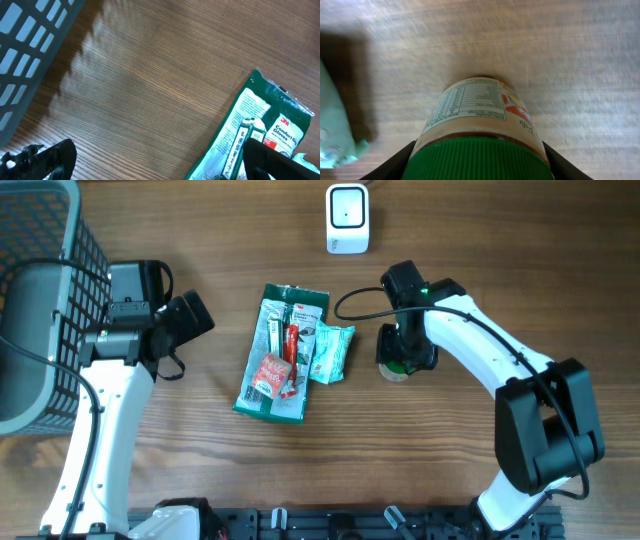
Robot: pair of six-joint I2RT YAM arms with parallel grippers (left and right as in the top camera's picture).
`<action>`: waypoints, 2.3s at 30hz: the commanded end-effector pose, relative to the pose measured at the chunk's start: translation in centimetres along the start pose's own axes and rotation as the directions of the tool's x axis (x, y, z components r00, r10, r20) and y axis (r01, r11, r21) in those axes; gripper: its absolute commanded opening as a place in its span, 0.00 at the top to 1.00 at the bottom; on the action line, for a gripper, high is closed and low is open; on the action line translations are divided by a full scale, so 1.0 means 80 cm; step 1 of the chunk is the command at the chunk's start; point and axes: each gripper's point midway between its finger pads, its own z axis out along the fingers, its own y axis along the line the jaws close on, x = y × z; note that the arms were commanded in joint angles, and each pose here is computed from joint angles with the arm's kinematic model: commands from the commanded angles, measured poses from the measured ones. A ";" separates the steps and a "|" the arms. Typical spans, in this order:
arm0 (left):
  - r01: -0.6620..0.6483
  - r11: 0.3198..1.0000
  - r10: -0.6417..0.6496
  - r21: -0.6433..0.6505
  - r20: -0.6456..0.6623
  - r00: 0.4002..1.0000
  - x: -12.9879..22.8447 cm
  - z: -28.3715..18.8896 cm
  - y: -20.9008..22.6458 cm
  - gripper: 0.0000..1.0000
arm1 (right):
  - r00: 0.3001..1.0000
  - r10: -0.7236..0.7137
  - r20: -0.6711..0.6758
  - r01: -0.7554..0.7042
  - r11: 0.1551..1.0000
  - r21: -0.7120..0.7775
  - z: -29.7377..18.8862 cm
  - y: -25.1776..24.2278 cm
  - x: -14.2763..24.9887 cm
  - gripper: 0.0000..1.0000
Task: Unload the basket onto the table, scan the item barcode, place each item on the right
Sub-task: 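Lift the jar and carry it to the white scanner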
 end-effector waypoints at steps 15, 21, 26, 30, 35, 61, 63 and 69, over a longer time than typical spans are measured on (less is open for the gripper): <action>-0.007 1.000 0.007 -0.010 0.006 1.000 -0.003 0.000 0.003 0.00 | 0.955 -0.084 -0.285 -0.123 0.761 -0.637 -0.194 0.114 0.045 0.83; -0.007 1.000 0.007 -0.009 0.006 1.000 -0.003 0.000 0.003 0.00 | 0.841 -0.005 -0.541 -0.401 0.665 -0.630 -0.228 0.133 0.072 0.96; -0.007 1.000 0.007 -0.010 0.006 1.000 -0.003 0.000 0.003 0.00 | 0.814 -0.022 -0.581 -0.441 0.626 -0.643 -0.240 0.140 0.076 0.96; -0.007 1.000 0.007 -0.010 0.006 1.000 -0.003 0.000 0.003 0.00 | 0.807 -0.036 -0.590 -0.451 0.609 -0.653 -0.246 0.143 0.077 0.96; -0.007 1.000 0.007 -0.010 0.006 1.000 -0.003 0.000 0.003 0.00 | 0.807 -0.036 -0.589 -0.450 0.608 -0.654 -0.246 0.143 0.077 0.96; -0.007 1.000 0.007 -0.010 0.006 1.000 -0.003 0.000 0.003 0.00 | 0.801 -0.071 0.594 0.326 0.884 -0.334 -0.370 0.086 -0.139 0.95; -0.007 1.000 0.007 -0.010 0.006 1.000 -0.003 0.000 0.003 0.00 | 0.750 -0.094 0.655 0.379 0.872 -0.309 -0.383 0.092 -0.153 0.95; -0.007 1.000 0.007 -0.010 0.006 1.000 -0.003 0.000 0.003 0.00 | 0.642 -0.123 0.757 0.458 0.853 -0.250 -0.370 0.118 -0.217 0.95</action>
